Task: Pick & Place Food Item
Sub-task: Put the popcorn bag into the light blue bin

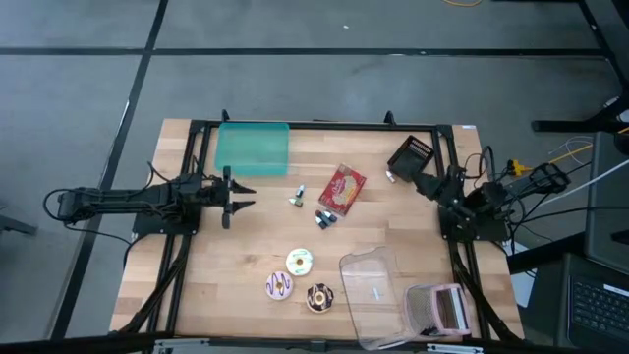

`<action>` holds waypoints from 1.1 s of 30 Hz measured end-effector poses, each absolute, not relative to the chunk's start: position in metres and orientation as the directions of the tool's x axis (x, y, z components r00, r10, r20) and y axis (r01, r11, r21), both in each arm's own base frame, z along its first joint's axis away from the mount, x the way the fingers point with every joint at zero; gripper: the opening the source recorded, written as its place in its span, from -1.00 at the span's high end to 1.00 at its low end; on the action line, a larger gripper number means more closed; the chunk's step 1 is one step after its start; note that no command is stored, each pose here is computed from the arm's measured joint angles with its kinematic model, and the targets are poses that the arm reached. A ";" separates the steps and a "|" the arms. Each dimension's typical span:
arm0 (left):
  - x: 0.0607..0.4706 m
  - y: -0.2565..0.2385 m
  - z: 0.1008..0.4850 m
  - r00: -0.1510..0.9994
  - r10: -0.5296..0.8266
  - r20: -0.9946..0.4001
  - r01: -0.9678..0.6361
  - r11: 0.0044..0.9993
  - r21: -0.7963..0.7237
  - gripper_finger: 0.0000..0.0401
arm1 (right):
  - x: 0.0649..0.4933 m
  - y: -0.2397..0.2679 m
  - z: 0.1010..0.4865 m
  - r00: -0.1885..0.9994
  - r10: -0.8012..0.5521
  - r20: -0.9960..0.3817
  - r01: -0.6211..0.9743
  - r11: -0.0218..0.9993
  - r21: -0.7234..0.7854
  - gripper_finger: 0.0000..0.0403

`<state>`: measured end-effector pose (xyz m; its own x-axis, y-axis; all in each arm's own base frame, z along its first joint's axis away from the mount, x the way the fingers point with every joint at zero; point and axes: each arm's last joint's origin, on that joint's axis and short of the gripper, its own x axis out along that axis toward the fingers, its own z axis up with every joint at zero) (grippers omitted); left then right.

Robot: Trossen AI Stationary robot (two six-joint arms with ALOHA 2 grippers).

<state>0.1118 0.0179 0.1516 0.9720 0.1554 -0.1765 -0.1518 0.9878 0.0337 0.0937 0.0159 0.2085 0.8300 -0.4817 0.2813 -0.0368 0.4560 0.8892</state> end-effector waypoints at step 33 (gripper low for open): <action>0.096 0.024 0.287 0.781 0.418 0.464 0.036 0.712 -0.701 0.29 | 0.173 0.001 0.343 0.586 -0.793 0.165 0.718 0.603 0.349 0.01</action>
